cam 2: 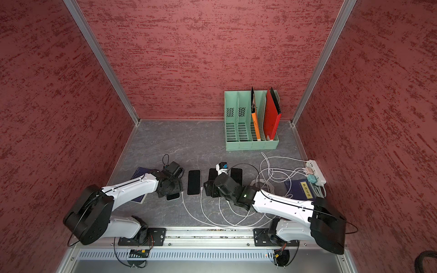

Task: Unplug the charging cable from the phone
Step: Place the phone at the center of the board, then reset both arms

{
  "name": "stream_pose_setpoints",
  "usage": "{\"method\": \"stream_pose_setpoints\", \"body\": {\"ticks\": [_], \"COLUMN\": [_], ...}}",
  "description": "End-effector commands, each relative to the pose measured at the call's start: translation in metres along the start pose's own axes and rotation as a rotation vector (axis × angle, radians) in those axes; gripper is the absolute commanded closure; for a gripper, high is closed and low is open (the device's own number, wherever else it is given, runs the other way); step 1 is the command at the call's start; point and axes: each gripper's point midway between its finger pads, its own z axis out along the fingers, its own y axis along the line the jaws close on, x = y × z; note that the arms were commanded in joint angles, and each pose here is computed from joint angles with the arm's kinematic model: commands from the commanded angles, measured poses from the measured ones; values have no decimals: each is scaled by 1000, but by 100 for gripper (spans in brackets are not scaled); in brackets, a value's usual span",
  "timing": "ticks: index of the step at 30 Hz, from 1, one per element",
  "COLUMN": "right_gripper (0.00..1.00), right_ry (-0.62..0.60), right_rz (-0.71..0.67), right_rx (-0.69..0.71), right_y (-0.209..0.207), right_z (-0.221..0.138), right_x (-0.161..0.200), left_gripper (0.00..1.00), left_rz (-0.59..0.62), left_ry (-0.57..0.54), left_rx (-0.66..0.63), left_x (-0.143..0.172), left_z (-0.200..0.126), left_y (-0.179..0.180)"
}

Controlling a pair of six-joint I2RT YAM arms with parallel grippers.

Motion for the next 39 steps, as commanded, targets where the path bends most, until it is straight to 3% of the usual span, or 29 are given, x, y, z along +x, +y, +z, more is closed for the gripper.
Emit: {"method": "stream_pose_setpoints", "body": {"ticks": [1,2,3,9,13,18,21,24,26,28,32,36,39], "right_gripper": [16,15,14,9,3,2,2,3,2,2,2,2,4], "right_ry": [-56,-67,-77,-121,-166,-247,-375,-448,-502,-493,-482,-567,-675], "right_rz": [31,34,35,44,76,110,131,3,-56,-127,-127,39,167], "right_rx": [32,32,34,87,225,393,594,655,729,751,853,879,900], "right_y": [-11,-12,-14,-30,-60,-99,-128,-129,-137,-137,-155,-189,-211], "right_z": [-15,-20,-24,-52,-83,-128,-166,-179,-185,-181,-176,-181,-189], "right_x": [-12,-15,-17,-31,-51,-81,-102,-122,-129,-135,-153,-168,-172], "left_gripper": [15,2,0,0,0,0,0,0,0,0,0,0,0], "left_rz": [11,9,9,13,18,5,-62,-160,-160,-136,-112,-215,-306], "left_ry": [-50,-50,-52,-54,-112,-348,-504,-671,-728,-763,-778,-819,-892], "left_rx": [28,26,27,10,46,118,149,106,103,101,22,-108,-112], "left_x": [-17,-17,-17,-23,-37,-82,-114,-147,-164,-180,-203,-214,-213], "left_z": [-7,-7,-7,-13,-38,-109,-153,-190,-202,-203,-178,-145,-127], "left_y": [-11,-10,-10,-8,-12,-11,2,29,38,43,58,101,133]}}
